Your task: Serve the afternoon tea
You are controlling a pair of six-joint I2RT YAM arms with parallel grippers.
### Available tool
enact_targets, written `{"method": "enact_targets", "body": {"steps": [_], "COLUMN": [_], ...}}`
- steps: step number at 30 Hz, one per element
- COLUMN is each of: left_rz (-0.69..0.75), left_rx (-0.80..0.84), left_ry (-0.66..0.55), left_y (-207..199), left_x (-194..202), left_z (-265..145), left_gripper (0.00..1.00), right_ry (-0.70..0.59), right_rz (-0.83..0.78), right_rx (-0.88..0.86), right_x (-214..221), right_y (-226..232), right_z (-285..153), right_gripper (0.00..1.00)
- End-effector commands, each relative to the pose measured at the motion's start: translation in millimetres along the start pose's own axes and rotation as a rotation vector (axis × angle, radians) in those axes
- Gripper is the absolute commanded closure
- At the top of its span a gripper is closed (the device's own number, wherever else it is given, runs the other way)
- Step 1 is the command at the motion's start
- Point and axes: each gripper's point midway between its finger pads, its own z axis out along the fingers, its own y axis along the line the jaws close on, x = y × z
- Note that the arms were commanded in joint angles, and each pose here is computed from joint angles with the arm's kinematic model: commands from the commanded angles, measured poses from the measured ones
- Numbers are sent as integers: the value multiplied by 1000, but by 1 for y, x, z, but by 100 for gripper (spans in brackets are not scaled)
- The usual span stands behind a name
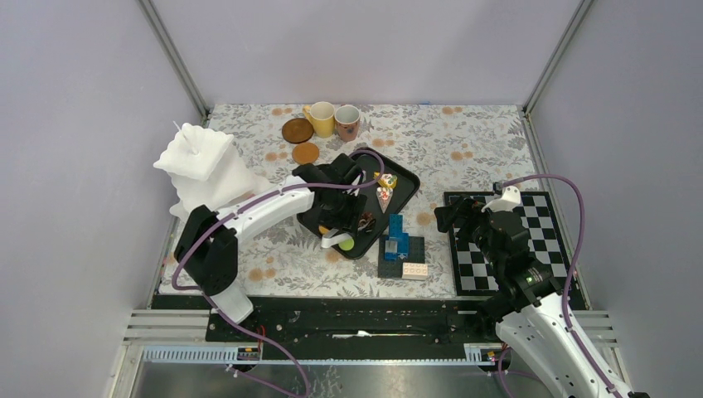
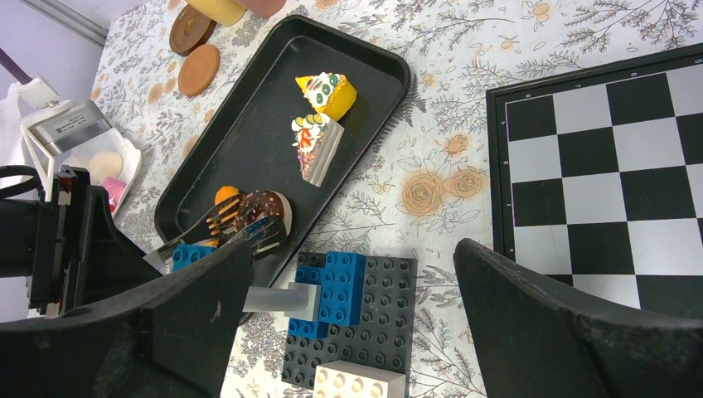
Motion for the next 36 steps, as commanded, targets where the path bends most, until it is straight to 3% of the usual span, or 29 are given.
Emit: {"method": "enact_targets", "body": {"steps": [1,11,17,22,29,36], "left_rz": [20,2,-33,-118,-297,-533], "left_rx": [11,-37,-100,-369,-569,-649], "left_ry": [-83,-154,-260,-426,-631,-890], "left_y": [-8,-3,5,49,107,169], "left_x": [-24,-37,-54,-77,-97,-94], "left_z": [-10,-26,-52,-100,-154,-193], "left_gripper": [40,61,65,66,66,67], "right_ry": [-23,-18,-21,-19,-19,-24], "right_rz": [10,10,10,10,12,8], "right_rx": [-21,-14,-16,-18,-29,-27], "right_x": [-5,-4,-5,-4,-4,-4], "right_y": [5,4,5,5,7,5], "right_z": [0,1,0,1,1,0], "right_gripper": [2,2,2,2,2,2]}}
